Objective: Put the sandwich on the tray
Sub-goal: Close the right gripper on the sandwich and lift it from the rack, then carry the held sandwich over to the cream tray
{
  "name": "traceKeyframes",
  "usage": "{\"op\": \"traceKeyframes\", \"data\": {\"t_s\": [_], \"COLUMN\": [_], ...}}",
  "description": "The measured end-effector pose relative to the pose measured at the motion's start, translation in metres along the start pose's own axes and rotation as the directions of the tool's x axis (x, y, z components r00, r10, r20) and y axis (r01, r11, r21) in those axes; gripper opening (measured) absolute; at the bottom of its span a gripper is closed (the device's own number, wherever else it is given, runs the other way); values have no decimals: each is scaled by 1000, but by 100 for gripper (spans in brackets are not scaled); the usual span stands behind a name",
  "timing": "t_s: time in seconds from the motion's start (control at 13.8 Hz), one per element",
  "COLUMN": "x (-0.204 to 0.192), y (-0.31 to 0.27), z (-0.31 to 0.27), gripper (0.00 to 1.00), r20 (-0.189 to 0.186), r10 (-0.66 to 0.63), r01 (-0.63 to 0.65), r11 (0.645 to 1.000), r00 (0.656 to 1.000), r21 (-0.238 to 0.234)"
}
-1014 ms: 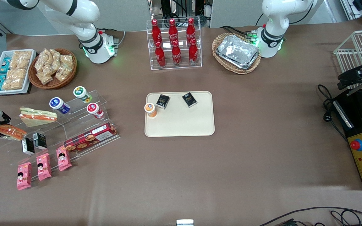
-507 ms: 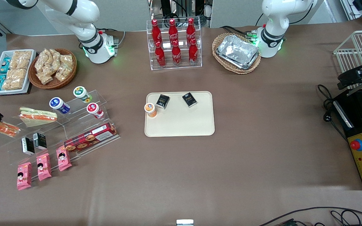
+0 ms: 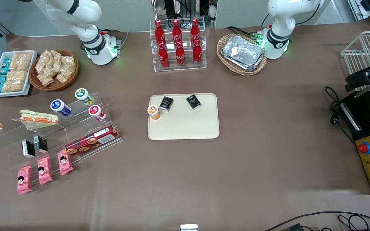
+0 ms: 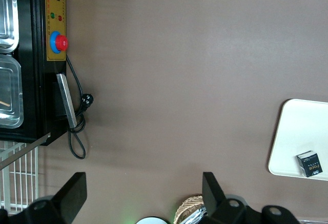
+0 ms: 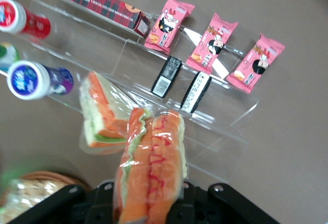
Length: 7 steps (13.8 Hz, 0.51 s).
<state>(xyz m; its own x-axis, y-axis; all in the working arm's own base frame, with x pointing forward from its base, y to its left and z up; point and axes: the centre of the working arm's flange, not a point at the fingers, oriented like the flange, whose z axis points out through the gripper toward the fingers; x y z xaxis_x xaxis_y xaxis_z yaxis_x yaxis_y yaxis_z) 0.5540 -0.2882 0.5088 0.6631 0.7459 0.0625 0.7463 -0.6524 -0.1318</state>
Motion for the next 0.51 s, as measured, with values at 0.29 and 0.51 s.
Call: {"op": "traceKeyframes", "data": {"t_s": [0.29,0.51], "x": [41,94], "y": [-32,-65], "z": [-12,-18], "gripper": [23,23], "r20": [13,37], "r10": [185,329], "r01": [-186,-331], "r11": [981,940], "r00": [983,943], "r21": [55,76]}}
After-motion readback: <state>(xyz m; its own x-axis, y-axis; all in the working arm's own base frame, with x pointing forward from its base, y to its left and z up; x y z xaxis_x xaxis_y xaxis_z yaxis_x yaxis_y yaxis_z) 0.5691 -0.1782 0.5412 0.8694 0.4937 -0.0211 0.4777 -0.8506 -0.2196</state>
